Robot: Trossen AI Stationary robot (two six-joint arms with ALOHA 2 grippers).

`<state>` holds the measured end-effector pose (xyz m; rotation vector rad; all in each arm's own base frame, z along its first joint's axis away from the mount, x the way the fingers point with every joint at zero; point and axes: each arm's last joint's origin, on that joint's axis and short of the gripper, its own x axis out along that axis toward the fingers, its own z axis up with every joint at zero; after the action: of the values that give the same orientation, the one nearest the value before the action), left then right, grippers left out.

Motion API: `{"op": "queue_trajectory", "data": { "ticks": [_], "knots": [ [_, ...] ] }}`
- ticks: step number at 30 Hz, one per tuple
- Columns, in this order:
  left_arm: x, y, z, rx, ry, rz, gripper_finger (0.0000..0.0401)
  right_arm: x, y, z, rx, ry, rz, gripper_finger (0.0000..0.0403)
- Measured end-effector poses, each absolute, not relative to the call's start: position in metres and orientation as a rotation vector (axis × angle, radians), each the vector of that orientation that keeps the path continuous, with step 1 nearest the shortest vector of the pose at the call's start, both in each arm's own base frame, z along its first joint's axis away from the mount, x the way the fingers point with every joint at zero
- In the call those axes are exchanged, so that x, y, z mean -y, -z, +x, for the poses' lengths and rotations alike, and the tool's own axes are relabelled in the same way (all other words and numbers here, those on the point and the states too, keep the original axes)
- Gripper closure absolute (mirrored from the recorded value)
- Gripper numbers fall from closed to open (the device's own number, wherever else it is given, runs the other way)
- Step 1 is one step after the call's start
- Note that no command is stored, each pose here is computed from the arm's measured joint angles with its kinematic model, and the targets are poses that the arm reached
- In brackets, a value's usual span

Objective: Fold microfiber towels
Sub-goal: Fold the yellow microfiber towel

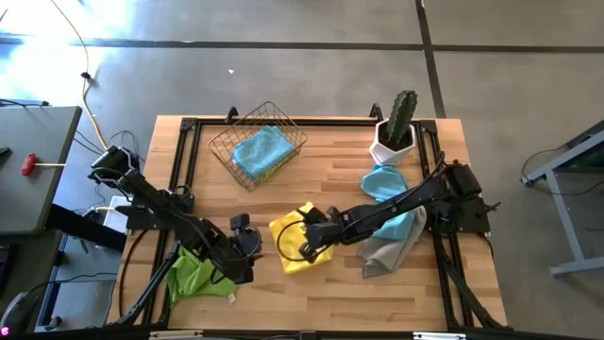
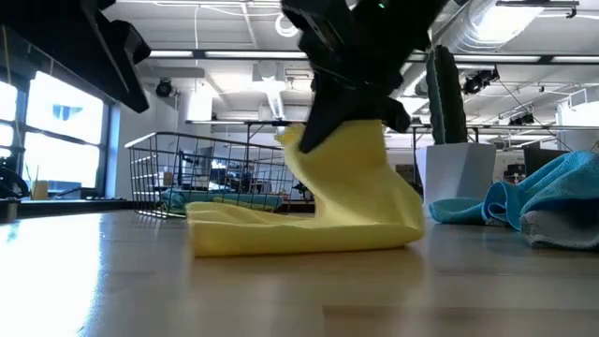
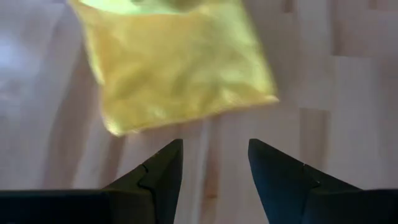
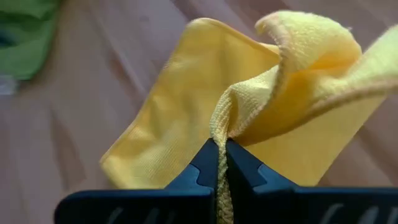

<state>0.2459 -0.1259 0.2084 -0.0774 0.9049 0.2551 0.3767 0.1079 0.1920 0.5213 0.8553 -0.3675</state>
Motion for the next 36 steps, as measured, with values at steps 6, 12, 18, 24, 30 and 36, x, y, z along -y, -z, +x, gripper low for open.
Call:
{"op": "queue_trajectory", "data": {
  "ticks": [6, 12, 18, 24, 30, 36],
  "knots": [
    [0.123, -0.206, 0.243, -0.909, -0.317, -0.055, 0.0229, -0.120, -0.194, 0.399, -0.872, 0.353, 0.483, 0.0402],
    [0.118, -0.189, 0.235, -0.941, -0.355, -0.042, 0.0229, -0.123, -0.195, 0.415, -0.867, 0.357, 0.481, 0.0402],
    [0.112, -0.158, 0.227, -0.931, -0.440, -0.055, 0.0229, -0.123, -0.210, 0.419, -0.828, 0.407, 0.481, 0.0402],
    [0.112, -0.134, 0.229, -0.891, -0.420, -0.080, 0.0229, -0.123, -0.213, 0.421, -0.775, 0.449, 0.520, 0.0402],
    [0.111, -0.110, 0.230, -0.950, -0.455, -0.061, 0.0229, -0.125, -0.203, 0.428, -0.742, 0.465, 0.567, 0.0402],
    [0.113, -0.104, 0.234, -0.926, -0.471, -0.050, 0.0229, -0.127, -0.193, 0.437, -0.727, 0.441, 0.584, 0.0402]
  ]
}}
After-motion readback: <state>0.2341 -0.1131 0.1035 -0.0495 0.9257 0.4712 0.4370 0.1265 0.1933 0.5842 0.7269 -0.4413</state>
